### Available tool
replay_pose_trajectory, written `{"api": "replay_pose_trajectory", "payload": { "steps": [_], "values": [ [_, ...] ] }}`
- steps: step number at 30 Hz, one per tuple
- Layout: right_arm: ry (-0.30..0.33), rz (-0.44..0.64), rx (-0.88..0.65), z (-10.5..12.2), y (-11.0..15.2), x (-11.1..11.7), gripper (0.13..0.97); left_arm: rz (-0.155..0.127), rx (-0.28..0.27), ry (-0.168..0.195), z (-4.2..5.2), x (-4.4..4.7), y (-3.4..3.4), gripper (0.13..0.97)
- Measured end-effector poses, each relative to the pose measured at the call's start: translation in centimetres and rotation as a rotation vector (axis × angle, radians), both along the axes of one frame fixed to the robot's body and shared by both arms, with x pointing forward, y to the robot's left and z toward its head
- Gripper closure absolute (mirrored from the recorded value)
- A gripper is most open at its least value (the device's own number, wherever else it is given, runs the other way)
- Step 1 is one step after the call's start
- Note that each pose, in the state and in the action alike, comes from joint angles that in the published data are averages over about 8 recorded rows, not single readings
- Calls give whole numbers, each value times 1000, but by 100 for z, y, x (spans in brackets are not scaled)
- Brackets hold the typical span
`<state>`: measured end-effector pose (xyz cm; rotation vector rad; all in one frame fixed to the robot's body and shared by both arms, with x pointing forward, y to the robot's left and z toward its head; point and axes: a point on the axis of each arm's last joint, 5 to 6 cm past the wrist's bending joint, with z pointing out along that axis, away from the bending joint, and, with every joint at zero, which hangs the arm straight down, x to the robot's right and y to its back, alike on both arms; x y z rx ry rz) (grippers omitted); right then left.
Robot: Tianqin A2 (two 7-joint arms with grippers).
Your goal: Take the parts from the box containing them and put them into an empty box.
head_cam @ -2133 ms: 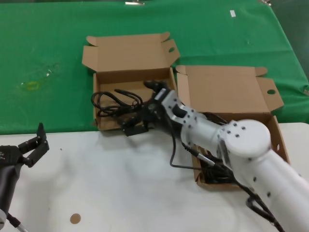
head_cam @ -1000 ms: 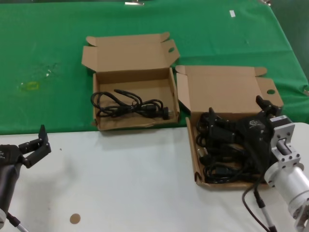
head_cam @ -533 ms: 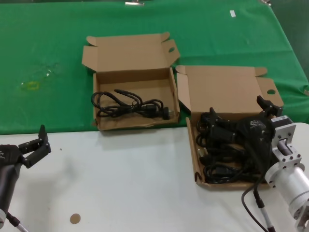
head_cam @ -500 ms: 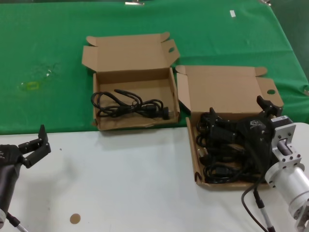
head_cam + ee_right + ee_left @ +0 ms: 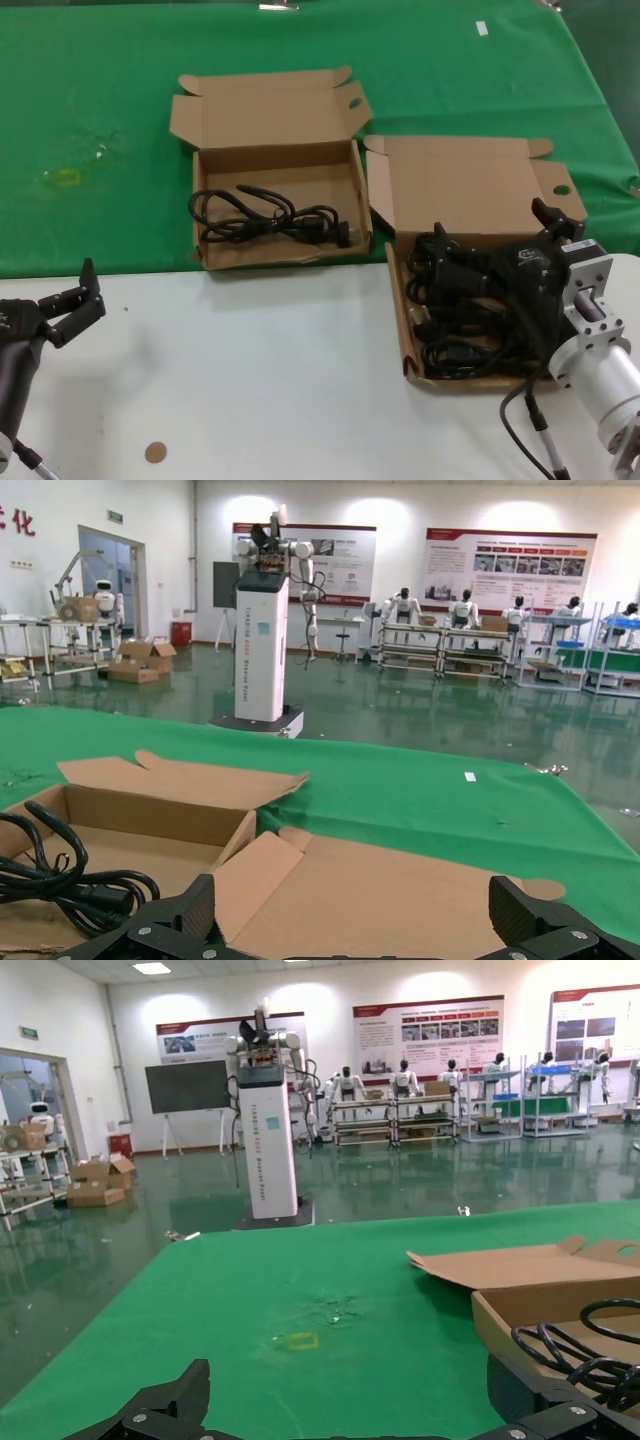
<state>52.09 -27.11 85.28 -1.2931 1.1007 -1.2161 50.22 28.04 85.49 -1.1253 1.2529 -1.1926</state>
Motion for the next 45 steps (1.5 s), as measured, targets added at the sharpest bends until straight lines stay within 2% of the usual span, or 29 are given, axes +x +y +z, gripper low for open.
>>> {"api": "replay_pose_trajectory", "payload": {
  "steps": [45],
  "values": [
    [0, 0, 0, 0, 0, 0, 130, 0, 0, 0, 0, 0, 0, 132]
  ]
}}
